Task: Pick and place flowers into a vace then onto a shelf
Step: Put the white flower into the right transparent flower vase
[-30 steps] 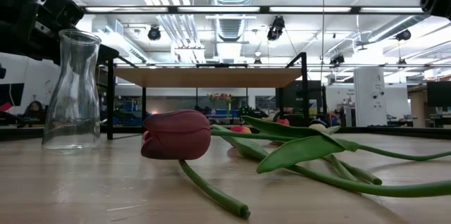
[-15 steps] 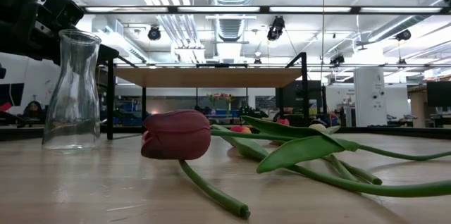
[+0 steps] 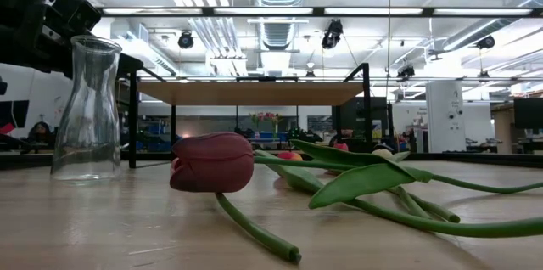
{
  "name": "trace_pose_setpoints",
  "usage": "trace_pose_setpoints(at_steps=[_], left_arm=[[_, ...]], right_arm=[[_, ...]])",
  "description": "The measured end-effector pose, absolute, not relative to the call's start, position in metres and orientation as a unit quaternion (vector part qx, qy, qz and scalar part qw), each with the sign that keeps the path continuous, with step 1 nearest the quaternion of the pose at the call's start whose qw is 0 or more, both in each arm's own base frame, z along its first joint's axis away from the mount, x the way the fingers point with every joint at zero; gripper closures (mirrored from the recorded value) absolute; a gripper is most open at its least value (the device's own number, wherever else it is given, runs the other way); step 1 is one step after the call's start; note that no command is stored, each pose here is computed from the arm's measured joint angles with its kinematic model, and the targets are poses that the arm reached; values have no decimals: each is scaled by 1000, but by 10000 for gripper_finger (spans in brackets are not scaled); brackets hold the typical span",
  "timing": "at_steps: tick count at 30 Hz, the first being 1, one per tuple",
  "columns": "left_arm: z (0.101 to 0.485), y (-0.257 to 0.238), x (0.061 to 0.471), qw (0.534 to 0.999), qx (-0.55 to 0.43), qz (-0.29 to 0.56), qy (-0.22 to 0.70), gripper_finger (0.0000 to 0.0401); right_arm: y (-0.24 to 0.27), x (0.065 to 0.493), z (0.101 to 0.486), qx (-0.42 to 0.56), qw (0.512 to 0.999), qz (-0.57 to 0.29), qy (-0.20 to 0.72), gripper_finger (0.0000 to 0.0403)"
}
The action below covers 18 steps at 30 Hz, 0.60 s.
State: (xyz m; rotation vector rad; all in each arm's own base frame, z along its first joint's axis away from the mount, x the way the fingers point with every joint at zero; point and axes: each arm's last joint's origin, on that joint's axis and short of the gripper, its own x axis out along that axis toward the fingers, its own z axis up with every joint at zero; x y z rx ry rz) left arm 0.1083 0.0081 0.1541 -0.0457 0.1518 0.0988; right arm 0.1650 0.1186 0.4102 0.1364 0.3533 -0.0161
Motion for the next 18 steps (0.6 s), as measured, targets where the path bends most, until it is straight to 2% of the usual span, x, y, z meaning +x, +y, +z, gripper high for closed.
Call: trace_pose_setpoints(at_steps=[11, 18], left_arm=[[154, 8, 108, 996, -23, 49, 76, 396], [154, 8, 108, 996, -23, 49, 76, 396]], right_arm=[[112, 226, 410, 60, 974, -99, 195, 177], [99, 247, 407, 125, 957, -161, 207, 174]])
